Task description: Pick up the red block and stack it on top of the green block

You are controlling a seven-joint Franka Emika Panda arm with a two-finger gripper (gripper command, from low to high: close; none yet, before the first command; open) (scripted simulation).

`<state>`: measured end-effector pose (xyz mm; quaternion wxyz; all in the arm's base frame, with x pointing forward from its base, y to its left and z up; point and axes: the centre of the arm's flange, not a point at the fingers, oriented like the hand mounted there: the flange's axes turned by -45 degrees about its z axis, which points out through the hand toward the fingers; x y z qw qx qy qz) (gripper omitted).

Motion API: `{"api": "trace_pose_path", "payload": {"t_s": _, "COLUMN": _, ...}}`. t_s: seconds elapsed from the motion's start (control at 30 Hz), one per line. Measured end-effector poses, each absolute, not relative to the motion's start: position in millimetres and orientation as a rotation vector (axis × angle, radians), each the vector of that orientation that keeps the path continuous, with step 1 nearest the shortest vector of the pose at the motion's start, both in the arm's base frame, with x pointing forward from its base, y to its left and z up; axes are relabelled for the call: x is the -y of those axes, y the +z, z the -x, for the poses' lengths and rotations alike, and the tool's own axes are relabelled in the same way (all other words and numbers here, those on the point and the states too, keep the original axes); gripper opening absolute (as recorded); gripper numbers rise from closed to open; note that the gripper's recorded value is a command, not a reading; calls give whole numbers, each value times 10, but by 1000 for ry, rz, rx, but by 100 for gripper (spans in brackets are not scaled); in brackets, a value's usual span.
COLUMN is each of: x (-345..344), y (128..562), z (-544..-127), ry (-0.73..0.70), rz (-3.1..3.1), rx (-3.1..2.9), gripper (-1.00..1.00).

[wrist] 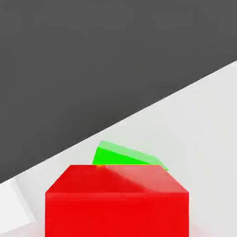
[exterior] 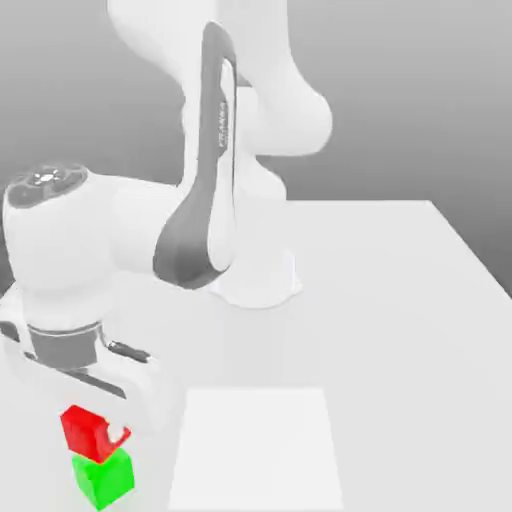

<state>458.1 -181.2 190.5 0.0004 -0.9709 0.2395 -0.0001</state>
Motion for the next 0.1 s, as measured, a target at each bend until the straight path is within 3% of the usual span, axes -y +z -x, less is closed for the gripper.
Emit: {"api": "trace_pose_path", "payload": {"t_s": 0.1, "x": 1812, "y": 1905, "z": -4581, "ry": 0, "rz": 3049, "rx": -752, "gripper": 100}}
